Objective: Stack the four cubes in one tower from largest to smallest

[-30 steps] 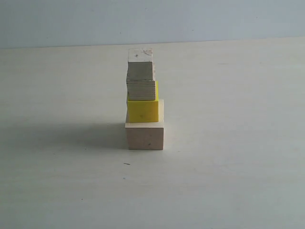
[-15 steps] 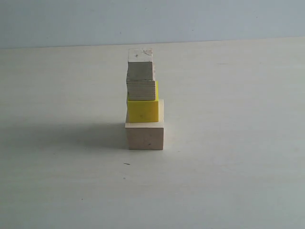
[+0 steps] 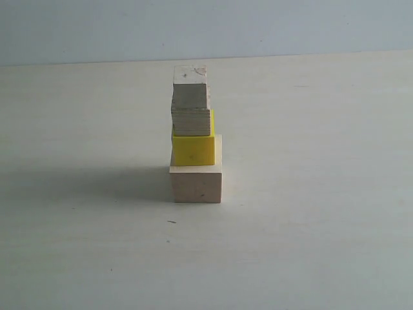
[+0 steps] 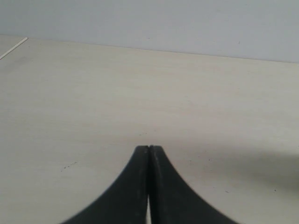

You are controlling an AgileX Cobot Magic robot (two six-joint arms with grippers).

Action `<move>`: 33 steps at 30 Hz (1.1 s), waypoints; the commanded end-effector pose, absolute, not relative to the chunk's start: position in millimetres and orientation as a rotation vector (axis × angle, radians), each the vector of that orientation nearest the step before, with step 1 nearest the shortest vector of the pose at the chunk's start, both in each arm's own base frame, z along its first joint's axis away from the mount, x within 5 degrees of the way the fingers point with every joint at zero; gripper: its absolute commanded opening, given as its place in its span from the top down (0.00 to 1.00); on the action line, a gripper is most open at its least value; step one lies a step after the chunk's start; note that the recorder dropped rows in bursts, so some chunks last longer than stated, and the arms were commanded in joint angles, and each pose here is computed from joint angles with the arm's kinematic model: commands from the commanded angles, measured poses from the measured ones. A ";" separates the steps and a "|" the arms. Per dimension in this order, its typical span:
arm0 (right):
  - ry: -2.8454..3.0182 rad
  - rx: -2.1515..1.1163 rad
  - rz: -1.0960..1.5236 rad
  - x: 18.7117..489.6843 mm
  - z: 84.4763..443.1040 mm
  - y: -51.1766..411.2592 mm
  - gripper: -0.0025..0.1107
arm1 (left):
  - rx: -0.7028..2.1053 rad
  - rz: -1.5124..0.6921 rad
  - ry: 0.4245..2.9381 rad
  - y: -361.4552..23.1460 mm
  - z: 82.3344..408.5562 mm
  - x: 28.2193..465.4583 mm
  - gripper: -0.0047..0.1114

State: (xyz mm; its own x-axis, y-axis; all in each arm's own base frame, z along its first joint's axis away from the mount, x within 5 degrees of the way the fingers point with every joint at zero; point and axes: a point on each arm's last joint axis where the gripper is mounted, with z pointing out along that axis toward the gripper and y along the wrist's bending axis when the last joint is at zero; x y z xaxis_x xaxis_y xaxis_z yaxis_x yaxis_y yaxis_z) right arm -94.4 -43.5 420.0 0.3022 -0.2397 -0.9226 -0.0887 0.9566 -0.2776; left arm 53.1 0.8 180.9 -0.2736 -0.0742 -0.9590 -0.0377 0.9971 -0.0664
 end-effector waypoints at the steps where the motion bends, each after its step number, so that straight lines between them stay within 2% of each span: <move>1: 1.260 -0.299 -0.107 -93.0 420.0 -43.2 0.98 | -0.079 -0.028 1.835 1.1 181.4 53.2 0.96; 6: 1.309 -0.255 -0.108 -86.6 413.3 -36.7 0.98 | -0.079 -0.028 1.835 1.1 181.4 53.2 0.96; 11: 1.440 -0.178 -0.155 -60.0 388.0 -21.4 0.98 | -0.079 -0.028 1.835 1.1 181.4 53.2 0.96; 16: 1.497 -0.086 -0.073 -31.5 363.0 -13.7 0.98 | -0.079 -0.028 1.835 1.1 181.4 53.2 0.96; 26: 1.659 -0.007 0.054 33.0 267.5 -3.4 0.98 | -0.079 -0.028 1.835 1.1 181.4 53.2 0.96; 33: 1.735 0.003 0.055 49.9 214.7 -0.9 0.98 | -0.079 -0.028 1.835 1.1 181.4 53.2 0.96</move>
State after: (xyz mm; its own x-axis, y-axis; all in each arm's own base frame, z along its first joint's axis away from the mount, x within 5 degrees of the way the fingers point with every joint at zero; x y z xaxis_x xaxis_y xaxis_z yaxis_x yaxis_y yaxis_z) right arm 46.0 -0.7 229.0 -0.1600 0.0156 -0.9870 -0.0473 0.9986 0.0234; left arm 53.1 0.8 180.9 -0.2736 -0.0742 -0.9590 -0.0377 0.9971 -0.0664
